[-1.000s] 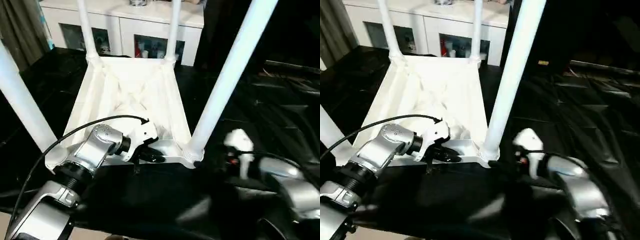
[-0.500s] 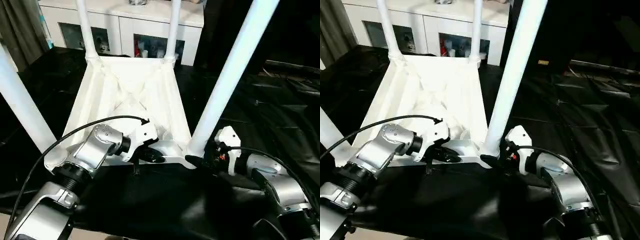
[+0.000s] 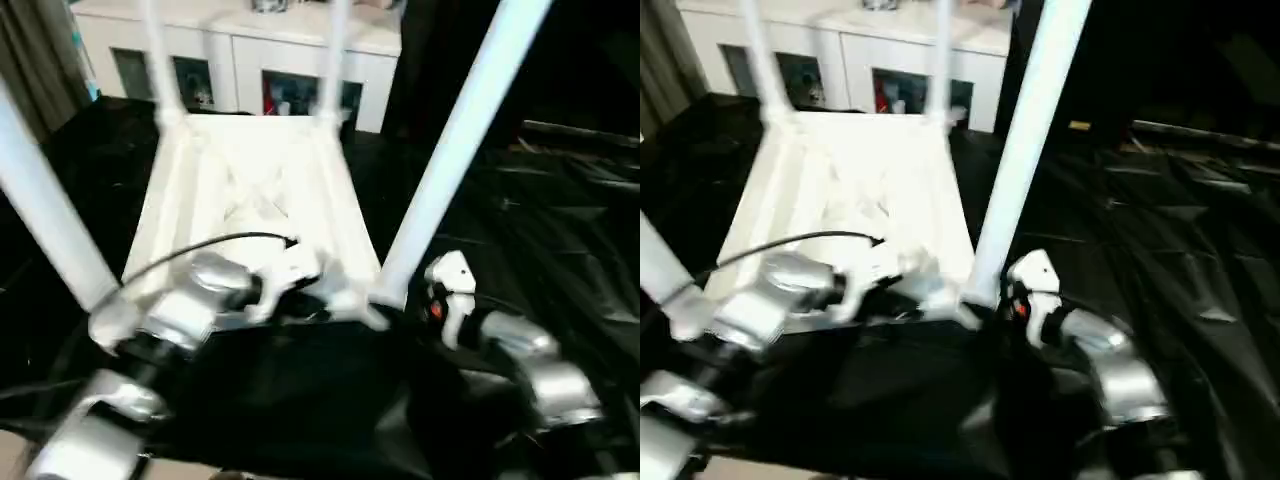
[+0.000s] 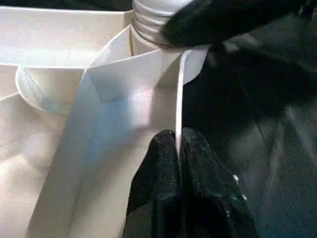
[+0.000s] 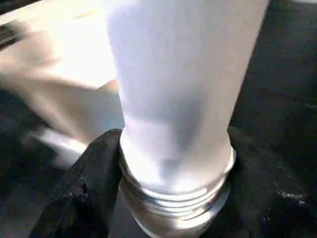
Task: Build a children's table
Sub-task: Rotate leg to tighten
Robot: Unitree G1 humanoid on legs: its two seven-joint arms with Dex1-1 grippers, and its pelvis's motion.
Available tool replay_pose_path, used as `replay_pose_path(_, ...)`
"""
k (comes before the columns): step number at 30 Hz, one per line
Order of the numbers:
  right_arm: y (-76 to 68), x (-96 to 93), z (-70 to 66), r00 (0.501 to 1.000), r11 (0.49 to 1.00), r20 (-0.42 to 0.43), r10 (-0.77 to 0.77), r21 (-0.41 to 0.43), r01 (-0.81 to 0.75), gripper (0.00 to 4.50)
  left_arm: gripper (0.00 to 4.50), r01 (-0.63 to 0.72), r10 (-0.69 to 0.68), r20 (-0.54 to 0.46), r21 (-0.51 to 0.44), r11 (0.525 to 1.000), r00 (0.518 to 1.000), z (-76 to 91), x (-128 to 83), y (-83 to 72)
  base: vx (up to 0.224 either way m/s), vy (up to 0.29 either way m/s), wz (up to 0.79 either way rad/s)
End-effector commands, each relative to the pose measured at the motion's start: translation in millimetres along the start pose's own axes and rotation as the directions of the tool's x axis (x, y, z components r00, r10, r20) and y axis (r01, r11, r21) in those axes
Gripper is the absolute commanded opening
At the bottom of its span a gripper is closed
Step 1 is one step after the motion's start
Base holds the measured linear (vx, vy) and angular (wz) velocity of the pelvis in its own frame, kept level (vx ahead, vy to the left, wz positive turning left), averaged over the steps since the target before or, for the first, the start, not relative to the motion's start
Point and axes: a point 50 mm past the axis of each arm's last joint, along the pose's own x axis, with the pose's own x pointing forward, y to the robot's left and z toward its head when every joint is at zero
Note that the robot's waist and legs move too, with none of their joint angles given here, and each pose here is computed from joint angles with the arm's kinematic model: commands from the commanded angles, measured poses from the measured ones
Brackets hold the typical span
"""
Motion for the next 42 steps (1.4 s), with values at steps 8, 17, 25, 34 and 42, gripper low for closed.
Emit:
replay_pose_path(8,43.9,32.6,-8.9,0.999,1.000,-0.046,0.020,0.007,-0.020,2.75,0.00,-0.088,0.089,0.016,-0.070,0.994,0.996,13.8,50,-18.9,0.000,0.000,0.00)
replay_pose_path(17,36.9,15.5,7.2,0.981,0.979,0.018,0.194,-0.074,-0.192,3.89,0.00,0.053,-0.053,0.003,-0.034,0.998,0.999,1.2,28,-13.8,0.000,0.000,0.00)
replay_pose_path(25,12.7,-24.7,10.0,0.910,0.903,-0.077,0.408,-0.114,-0.415,3.89,0.00,0.255,-0.255,-0.067,-0.006,0.967,0.965,-24.8,-11,-11.1,0.000,0.000,0.00)
replay_pose_path(34,1.8,-36.5,13.1,0.868,0.862,-0.124,0.481,-0.116,-0.494,3.89,0.00,0.378,-0.378,-0.008,0.007,0.926,0.926,-23.3,-32,-16.2,0.000,0.000,0.00)
replay_pose_path(42,6.5,-31.0,10.9,0.844,0.840,-0.137,0.519,-0.100,-0.533,3.38,0.00,0.383,-0.383,-0.006,0.001,0.924,0.924,-23.8,-32,-18.5,0.000,0.000,0.00)
